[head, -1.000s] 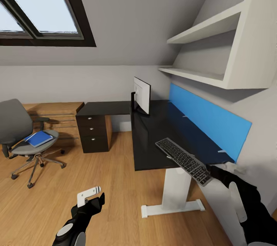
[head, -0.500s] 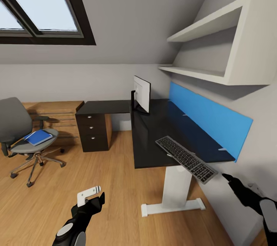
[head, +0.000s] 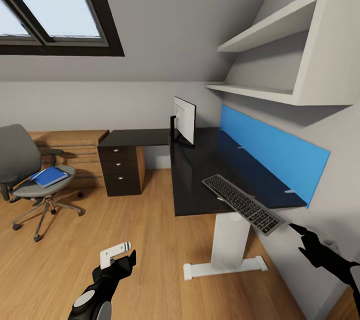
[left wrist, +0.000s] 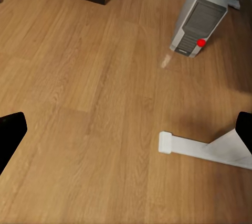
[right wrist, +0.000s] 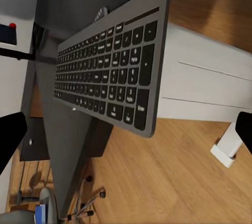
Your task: In the bedroom, organize the workspace by keeping the computer under the desk, ensuring the monitor is on the desk, placing the keyboard on the desk next to the monitor, placing the mouse on the desk next to the keyboard, moving the folder from the swivel chair onto the desk next to the mouse, stacking the notebook on top of the folder with the pen on top of the notebook, and positioning the swivel chair next to the desk.
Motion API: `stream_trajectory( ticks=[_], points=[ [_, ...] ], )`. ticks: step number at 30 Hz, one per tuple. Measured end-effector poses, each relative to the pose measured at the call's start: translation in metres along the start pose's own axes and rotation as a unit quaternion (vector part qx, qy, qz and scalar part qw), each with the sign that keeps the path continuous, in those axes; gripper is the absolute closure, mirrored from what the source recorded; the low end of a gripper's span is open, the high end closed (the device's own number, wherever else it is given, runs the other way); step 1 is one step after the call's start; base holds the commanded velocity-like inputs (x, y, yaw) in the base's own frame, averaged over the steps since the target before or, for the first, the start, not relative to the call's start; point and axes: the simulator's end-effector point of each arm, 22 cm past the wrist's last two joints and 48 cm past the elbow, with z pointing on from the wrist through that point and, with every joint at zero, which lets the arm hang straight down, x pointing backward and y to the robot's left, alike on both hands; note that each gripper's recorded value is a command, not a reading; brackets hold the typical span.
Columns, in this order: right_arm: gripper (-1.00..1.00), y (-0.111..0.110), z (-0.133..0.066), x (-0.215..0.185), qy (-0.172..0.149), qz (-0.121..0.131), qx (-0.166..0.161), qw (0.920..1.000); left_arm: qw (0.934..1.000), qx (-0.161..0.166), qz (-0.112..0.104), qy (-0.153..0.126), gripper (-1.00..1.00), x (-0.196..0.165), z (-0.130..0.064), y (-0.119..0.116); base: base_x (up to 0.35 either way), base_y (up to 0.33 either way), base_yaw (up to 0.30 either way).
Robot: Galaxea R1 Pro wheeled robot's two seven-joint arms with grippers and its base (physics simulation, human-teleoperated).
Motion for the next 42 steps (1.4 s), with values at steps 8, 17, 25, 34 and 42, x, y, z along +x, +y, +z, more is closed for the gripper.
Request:
stream_trajectory(
  ticks=[8, 17, 25, 34, 42],
  points=[
    [-1.00, -0.011, 0.005, 0.003, -0.001, 0.000, -0.001, 1.0000, 1.0000, 0.000, 0.000, 0.000, -1.00, 0.011, 0.007, 0.003, 0.000, 0.000, 0.000],
    [-1.00, -0.025, 0.010, 0.007, -0.001, -0.001, -0.002, 1.0000, 1.0000, 0.000, 0.000, 0.000, -1.00, 0.024, 0.014, 0.006, 0.000, 0.000, 0.000],
    [-1.00, -0.033, 0.015, 0.012, -0.001, -0.003, -0.010, 0.9999, 1.0000, 0.000, 0.000, 0.000, -1.00, 0.036, 0.021, 0.009, 0.000, 0.000, 0.000],
    [-1.00, -0.041, 0.020, 0.016, -0.001, -0.007, -0.026, 0.9996, 1.0000, 0.000, 0.000, -0.001, -1.00, 0.050, 0.029, 0.013, 0.000, 0.000, 0.000],
    [-1.00, -0.048, 0.020, 0.015, -0.003, -0.012, -0.044, 0.9989, 1.0000, 0.000, 0.000, -0.001, -1.00, 0.063, 0.035, 0.016, 0.000, 0.000, 0.000]
  ],
)
